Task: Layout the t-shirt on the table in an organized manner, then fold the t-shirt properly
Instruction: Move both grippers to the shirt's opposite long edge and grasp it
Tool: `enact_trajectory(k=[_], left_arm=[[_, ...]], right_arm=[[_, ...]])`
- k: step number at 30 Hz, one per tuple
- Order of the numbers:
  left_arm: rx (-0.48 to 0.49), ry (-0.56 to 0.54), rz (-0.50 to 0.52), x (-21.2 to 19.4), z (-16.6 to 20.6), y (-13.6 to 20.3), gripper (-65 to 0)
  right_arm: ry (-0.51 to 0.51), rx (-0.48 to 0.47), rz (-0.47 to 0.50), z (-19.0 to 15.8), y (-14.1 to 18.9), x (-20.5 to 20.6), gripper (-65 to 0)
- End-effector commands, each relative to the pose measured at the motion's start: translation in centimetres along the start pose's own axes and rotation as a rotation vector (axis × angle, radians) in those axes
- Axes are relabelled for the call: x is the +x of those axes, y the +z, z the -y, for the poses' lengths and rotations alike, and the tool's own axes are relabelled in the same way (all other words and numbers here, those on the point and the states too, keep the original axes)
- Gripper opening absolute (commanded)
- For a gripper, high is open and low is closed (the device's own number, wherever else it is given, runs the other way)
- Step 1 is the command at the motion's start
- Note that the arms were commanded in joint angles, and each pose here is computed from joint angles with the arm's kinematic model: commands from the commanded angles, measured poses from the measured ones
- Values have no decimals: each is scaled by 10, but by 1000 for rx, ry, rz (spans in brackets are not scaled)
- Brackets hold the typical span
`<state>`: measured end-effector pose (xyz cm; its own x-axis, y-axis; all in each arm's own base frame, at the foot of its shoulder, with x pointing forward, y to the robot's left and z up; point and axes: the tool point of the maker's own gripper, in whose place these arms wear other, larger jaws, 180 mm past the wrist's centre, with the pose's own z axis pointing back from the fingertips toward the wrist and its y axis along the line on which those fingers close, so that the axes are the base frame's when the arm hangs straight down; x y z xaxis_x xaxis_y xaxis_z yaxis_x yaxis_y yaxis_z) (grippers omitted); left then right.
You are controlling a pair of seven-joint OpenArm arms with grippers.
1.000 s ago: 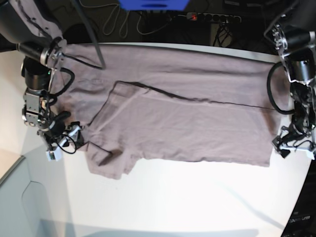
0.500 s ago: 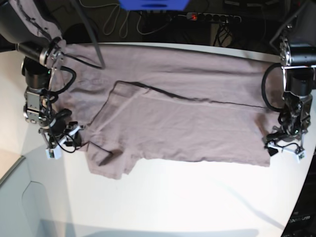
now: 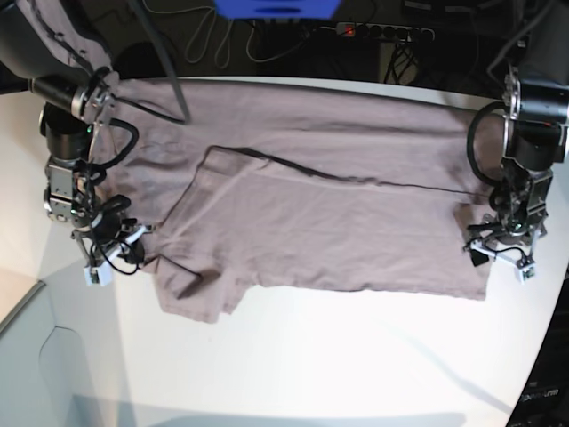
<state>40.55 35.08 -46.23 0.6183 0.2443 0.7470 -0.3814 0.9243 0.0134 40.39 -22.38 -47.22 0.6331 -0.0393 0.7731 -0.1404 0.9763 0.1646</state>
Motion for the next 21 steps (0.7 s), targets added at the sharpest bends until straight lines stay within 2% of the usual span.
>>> enact_trajectory(k=[1, 3, 8, 9, 15, 16, 18, 21], left_arm=[[-4, -3, 43, 21, 0, 0, -125], [-15, 0, 38, 17, 7, -1, -147], [-22, 3, 32, 13, 12, -1, -396], [-22, 3, 32, 13, 12, -1, -428], [-22, 5, 29, 11, 12, -1, -493], [-21, 4, 29, 11, 11, -1, -530], [-18, 3, 25, 9, 10, -1, -650], [-19, -3, 14, 1, 9, 0, -635]], right_arm=[[16, -15, -16, 5, 0, 3, -650], [15, -15, -18, 5, 0, 2, -650], [15, -15, -19, 5, 0, 2, -650], [15, -15, -19, 5, 0, 2, -650], [15, -15, -19, 5, 0, 2, -650], [15, -15, -19, 5, 0, 2, -650], [15, -15, -19, 5, 0, 2, -650], [17, -16, -17, 6, 1, 3, -650]])
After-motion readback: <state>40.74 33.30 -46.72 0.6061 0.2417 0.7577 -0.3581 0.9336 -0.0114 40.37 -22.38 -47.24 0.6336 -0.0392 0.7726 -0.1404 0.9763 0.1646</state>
